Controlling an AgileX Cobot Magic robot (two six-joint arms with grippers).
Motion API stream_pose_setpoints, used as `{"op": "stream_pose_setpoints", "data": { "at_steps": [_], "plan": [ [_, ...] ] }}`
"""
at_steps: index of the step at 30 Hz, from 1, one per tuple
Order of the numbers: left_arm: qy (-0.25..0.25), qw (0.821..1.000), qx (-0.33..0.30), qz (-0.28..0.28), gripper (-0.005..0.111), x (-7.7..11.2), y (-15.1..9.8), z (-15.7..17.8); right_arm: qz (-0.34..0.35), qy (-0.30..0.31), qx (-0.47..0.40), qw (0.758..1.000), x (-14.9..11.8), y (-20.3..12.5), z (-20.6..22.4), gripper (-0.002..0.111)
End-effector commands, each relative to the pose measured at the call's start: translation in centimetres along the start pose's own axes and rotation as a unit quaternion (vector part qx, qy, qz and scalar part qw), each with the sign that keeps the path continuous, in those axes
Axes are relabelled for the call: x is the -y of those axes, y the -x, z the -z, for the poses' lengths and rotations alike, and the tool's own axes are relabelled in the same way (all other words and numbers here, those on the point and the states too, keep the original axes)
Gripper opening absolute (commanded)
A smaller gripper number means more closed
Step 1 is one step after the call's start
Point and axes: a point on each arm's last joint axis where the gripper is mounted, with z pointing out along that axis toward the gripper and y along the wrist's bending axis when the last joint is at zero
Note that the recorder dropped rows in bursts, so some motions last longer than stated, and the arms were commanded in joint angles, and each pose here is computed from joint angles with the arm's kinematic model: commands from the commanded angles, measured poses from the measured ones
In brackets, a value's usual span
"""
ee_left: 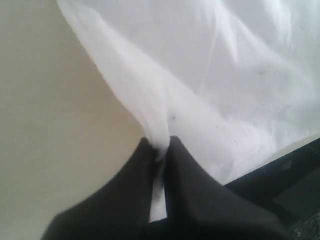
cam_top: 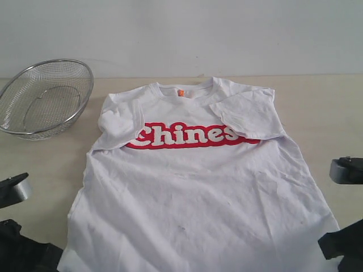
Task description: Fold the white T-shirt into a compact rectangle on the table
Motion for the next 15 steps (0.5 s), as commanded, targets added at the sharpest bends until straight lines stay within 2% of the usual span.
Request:
{"op": "stream_pose_setpoints", "data": {
  "at_steps": [1, 15],
  "plan": [
    [-0.016, 1.000, 0.024, 0.000, 0.004, 0.7, -0.4, 1.1, 0.016, 0.015, 0.034, 0.999, -0.5, 0.1, 1.0, 0.000],
    [-0.038, 0.996, 0.076, -0.014, 0.004, 2.0, -3.0, 4.6, 0.048, 0.030, 0.107, 0.993, -1.7, -2.6, 5.2, 0.000]
  ]
}}
